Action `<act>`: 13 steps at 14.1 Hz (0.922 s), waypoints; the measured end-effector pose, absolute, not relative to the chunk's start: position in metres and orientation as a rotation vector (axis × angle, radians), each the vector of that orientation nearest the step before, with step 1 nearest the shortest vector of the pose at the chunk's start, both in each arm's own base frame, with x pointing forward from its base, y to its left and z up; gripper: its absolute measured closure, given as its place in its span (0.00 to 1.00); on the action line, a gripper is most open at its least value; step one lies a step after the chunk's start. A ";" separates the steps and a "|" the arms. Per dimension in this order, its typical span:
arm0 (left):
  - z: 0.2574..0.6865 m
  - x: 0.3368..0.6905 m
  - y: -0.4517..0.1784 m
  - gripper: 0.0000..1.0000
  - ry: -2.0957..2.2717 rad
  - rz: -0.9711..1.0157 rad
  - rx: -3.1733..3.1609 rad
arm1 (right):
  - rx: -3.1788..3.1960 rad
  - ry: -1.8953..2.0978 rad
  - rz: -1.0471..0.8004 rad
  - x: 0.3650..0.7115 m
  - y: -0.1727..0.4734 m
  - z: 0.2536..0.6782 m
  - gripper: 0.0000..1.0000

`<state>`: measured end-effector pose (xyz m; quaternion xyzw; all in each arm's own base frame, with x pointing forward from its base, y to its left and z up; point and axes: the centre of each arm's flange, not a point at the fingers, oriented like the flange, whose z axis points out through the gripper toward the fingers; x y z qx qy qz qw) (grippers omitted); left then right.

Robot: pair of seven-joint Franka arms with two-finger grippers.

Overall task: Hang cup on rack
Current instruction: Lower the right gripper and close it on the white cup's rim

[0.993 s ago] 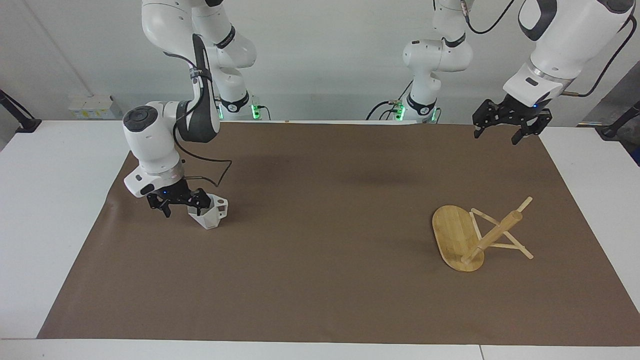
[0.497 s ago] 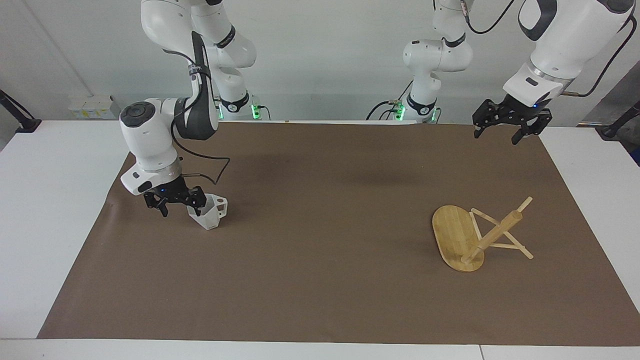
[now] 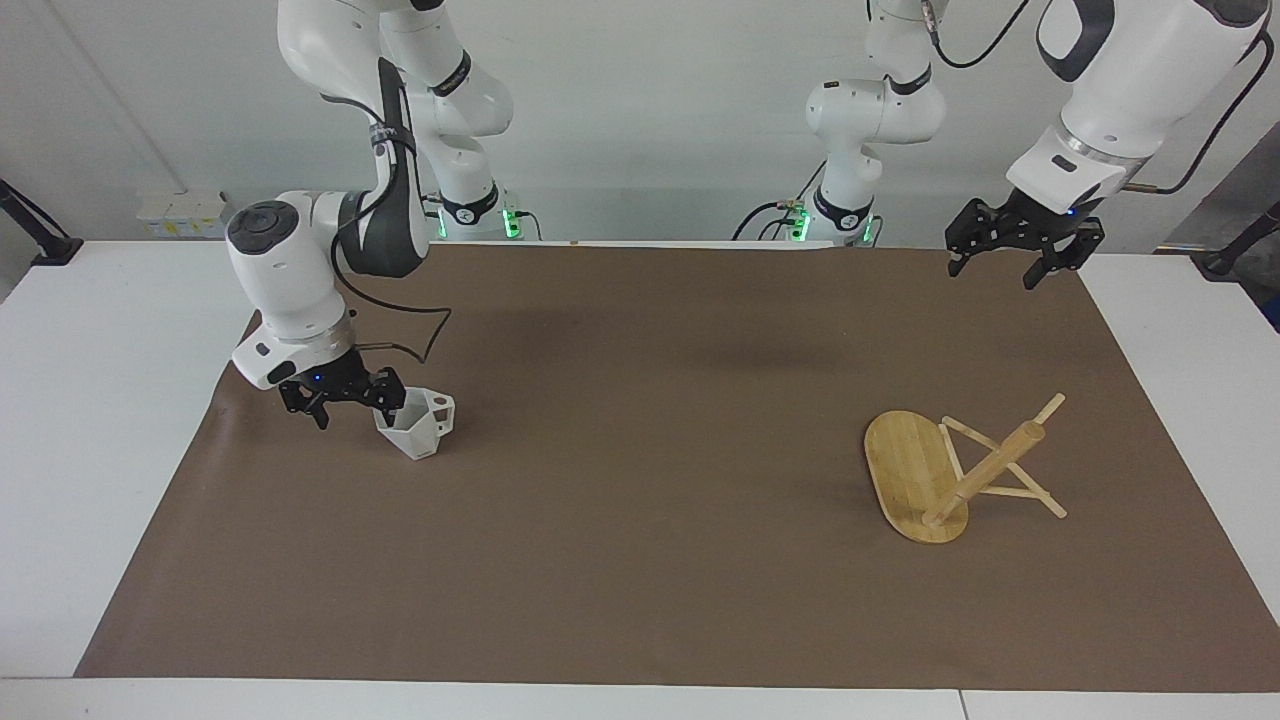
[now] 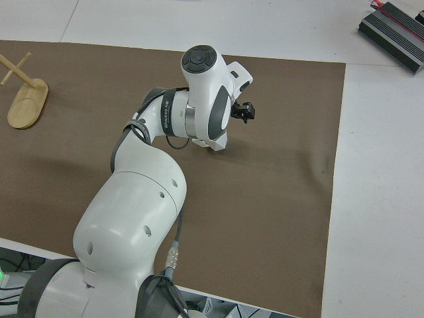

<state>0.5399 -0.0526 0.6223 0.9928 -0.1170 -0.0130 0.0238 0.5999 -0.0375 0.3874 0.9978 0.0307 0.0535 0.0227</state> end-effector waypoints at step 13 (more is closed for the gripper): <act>0.622 0.539 -0.053 0.00 -0.362 -0.047 3.072 | 3.087 0.185 0.138 0.592 -0.037 0.371 0.01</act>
